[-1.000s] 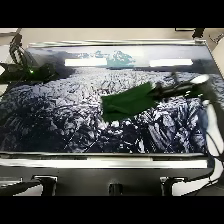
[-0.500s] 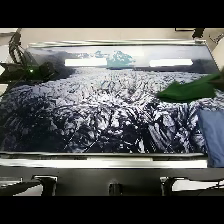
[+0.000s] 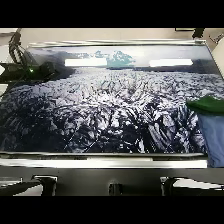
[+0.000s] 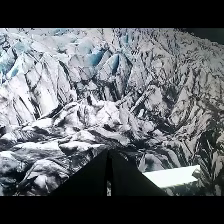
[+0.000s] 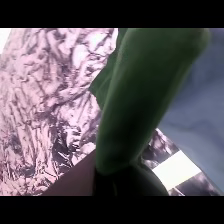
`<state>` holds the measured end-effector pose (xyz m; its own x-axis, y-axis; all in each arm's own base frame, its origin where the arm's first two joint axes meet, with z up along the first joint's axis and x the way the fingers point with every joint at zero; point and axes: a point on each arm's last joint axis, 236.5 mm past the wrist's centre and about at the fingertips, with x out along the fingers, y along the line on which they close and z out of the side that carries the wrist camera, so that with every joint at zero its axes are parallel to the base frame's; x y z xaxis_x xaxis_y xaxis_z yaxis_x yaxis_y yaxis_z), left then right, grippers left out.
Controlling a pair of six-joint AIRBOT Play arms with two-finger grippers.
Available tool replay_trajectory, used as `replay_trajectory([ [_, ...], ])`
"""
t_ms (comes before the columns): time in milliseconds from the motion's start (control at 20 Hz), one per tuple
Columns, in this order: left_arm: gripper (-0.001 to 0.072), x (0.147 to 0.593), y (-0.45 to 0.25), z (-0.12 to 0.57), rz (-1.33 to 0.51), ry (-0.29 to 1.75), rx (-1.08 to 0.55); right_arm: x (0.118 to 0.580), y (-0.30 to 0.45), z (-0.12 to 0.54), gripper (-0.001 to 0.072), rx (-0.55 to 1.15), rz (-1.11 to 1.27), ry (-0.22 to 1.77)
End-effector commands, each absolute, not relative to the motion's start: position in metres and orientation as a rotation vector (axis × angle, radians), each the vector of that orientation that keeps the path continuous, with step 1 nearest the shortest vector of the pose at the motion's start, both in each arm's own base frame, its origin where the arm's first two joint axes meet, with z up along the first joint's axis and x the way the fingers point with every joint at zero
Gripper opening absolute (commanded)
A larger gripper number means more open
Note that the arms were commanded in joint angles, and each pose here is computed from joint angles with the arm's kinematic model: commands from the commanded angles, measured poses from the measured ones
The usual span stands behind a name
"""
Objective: Fold the clothes and pants, and hang the long-sleeved shirts on hangers.
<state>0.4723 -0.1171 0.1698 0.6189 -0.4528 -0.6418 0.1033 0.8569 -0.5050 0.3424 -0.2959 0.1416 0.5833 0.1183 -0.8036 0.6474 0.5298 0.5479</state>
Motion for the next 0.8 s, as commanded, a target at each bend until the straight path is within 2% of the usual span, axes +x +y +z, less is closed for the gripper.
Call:
replay_trajectory([
  [0, 0.0024, 0.470, -0.126, 0.172, -0.366, 0.845, -0.436, 0.285, -0.313, 0.138, 0.0033, 1.083, -0.559, 0.979],
  [100, 0.0024, 0.468, -0.134, 0.173, -0.380, 0.846, -0.429, 0.266, -0.321, 0.132, 0.0033, 1.136, -0.636, 0.994],
  [450, 0.0024, 0.463, -0.142, 0.180, -0.401, 0.837, -0.418, 0.219, -0.335, 0.107, 0.0034, 1.131, -0.877, 1.084],
  [750, 0.0024, 0.462, -0.145, 0.180, -0.405, 0.838, -0.419, 0.165, -0.301, 0.044, 0.0035, 1.150, -1.020, 1.234],
])
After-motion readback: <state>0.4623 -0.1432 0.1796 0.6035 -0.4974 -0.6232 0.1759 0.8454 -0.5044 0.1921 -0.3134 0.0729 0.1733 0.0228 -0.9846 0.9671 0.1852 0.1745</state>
